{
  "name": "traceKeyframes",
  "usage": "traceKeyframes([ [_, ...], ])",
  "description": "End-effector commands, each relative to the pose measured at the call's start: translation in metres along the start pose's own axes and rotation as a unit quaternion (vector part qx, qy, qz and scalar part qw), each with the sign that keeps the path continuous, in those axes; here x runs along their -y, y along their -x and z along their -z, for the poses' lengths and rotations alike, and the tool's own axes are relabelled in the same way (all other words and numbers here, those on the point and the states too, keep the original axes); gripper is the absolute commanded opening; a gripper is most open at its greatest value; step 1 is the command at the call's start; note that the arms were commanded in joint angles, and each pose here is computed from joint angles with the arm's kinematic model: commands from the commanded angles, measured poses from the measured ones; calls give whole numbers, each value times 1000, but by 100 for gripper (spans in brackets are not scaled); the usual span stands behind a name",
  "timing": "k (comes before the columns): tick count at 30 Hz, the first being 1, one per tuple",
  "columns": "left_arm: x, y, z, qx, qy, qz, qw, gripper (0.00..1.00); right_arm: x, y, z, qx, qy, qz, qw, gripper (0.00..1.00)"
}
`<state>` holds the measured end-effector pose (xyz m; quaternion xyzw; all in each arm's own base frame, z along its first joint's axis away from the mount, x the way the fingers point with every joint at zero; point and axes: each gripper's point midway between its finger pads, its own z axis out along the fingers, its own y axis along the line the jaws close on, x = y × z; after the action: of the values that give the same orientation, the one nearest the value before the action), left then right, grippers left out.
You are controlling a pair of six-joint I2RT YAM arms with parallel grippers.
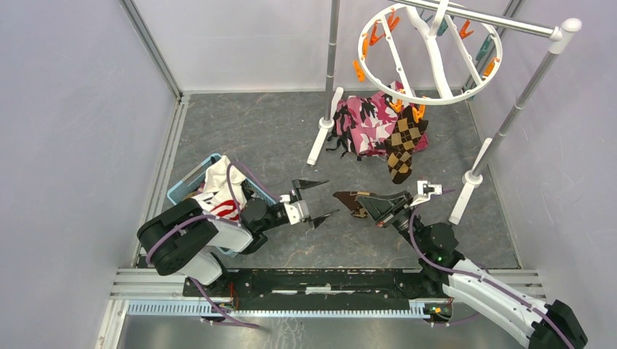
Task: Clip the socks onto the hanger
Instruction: Pick up the sock from the bin.
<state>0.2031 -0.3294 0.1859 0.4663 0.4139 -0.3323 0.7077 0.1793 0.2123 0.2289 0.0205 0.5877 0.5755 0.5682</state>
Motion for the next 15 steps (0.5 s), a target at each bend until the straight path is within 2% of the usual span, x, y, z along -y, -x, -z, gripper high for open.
traceKeyframes([
  [1,-13,53,-11,98,-5,-77,992,85,3,-20,7,-32,18,-30,999,0],
  [7,-1,63,-16,120,-44,-59,990,70,0,-27,5,-52,27,-45,997,0],
  [15,3,57,-17,109,-54,-49,991,37,-6,-27,2,-62,38,-43,996,0],
])
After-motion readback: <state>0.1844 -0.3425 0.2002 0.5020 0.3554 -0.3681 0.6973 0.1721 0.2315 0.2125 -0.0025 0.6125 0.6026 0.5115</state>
